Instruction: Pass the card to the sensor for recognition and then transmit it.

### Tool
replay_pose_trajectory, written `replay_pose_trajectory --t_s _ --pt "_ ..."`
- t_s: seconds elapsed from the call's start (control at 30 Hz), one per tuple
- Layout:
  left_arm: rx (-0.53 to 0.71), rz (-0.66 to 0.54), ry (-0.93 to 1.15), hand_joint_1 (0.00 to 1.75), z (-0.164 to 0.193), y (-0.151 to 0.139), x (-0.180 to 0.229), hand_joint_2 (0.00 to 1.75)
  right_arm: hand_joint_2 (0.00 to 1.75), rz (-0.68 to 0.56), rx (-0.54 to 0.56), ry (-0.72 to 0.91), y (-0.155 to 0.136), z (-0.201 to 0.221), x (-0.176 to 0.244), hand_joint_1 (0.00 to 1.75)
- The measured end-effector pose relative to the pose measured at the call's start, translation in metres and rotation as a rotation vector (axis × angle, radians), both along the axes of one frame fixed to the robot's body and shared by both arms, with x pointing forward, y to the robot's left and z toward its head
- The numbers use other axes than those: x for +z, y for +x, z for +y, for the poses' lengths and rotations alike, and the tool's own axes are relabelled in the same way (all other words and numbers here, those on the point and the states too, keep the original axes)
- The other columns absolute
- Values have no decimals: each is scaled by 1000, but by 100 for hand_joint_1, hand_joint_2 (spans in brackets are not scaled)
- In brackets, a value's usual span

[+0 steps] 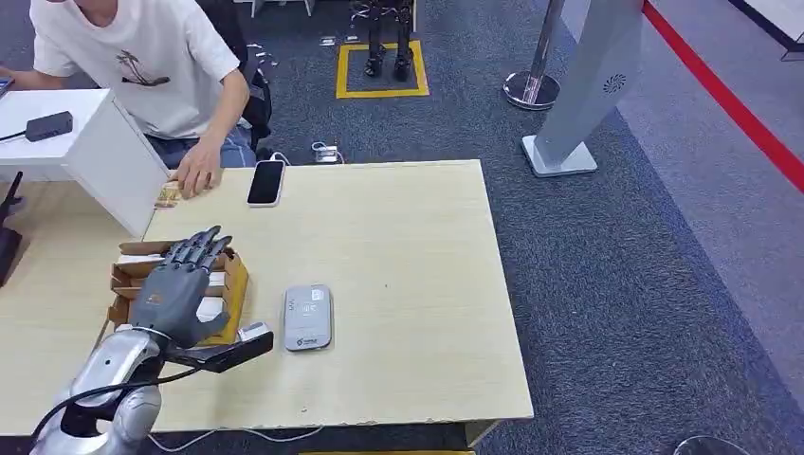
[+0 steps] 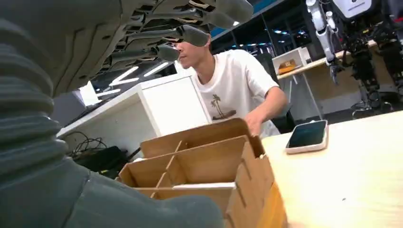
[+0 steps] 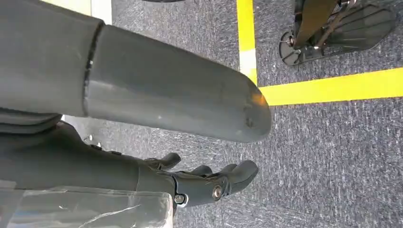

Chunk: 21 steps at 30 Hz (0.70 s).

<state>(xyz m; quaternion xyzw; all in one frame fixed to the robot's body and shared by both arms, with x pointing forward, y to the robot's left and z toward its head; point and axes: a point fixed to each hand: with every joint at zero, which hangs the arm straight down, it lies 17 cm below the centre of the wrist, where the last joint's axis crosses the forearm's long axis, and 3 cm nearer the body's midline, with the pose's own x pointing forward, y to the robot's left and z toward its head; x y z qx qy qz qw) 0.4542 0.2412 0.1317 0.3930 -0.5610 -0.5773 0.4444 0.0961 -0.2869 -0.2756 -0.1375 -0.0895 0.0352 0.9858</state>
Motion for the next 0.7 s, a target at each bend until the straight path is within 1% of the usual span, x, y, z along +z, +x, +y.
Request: replay_pose_trajectory --t_s 0.27,0.47,0.7 --pt "15 2 14 0 6 -9 -3 175 0 -4 -4 1 1 0 0 0" --pt "21 45 21 0 9 -34 -24 175 0 -3 -9 1 0 0 0 0" --pt "26 59 19 0 12 -49 -30 175 0 -4 -6 1 1 0 0 0"
